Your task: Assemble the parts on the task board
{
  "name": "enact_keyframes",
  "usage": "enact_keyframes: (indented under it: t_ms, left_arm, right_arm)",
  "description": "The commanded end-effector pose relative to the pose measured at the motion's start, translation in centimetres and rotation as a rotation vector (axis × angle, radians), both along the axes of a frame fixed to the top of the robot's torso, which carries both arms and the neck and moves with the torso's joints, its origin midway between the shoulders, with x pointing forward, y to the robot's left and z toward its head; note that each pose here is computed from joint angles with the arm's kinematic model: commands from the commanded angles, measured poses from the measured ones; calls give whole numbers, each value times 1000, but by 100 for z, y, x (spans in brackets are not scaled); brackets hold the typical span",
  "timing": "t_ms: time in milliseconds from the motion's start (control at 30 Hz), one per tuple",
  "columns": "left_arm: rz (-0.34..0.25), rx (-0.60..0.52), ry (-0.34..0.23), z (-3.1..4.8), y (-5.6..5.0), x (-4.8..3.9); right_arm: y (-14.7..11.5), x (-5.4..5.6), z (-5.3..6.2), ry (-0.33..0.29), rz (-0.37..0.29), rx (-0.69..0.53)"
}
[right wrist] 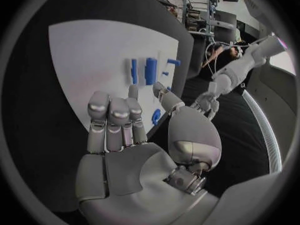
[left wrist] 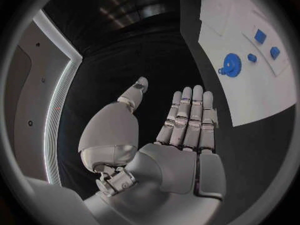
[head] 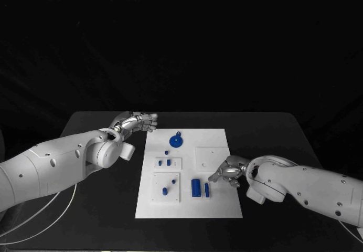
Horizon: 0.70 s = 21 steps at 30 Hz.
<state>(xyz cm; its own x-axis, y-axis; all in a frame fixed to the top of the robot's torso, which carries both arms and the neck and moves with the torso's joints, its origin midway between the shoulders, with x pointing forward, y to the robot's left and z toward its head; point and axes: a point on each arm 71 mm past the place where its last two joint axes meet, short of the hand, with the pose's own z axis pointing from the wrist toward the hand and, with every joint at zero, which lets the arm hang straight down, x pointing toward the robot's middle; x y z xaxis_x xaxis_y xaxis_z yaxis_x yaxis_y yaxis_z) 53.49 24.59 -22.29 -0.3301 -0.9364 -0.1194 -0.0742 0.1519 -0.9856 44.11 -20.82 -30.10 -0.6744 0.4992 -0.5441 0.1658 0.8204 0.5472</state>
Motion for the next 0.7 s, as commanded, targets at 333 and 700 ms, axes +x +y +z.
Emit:
enact_keyframes:
  t_ms: [333, 700]
  left_arm:
    - [49, -38, -10, -16, 19, 166]
    - [97, -76, -2, -11, 68, 349]
  right_arm:
    - [-353, 994, 508, -241, -271, 564]
    - [-505, 1373, 565, -341, -348, 700]
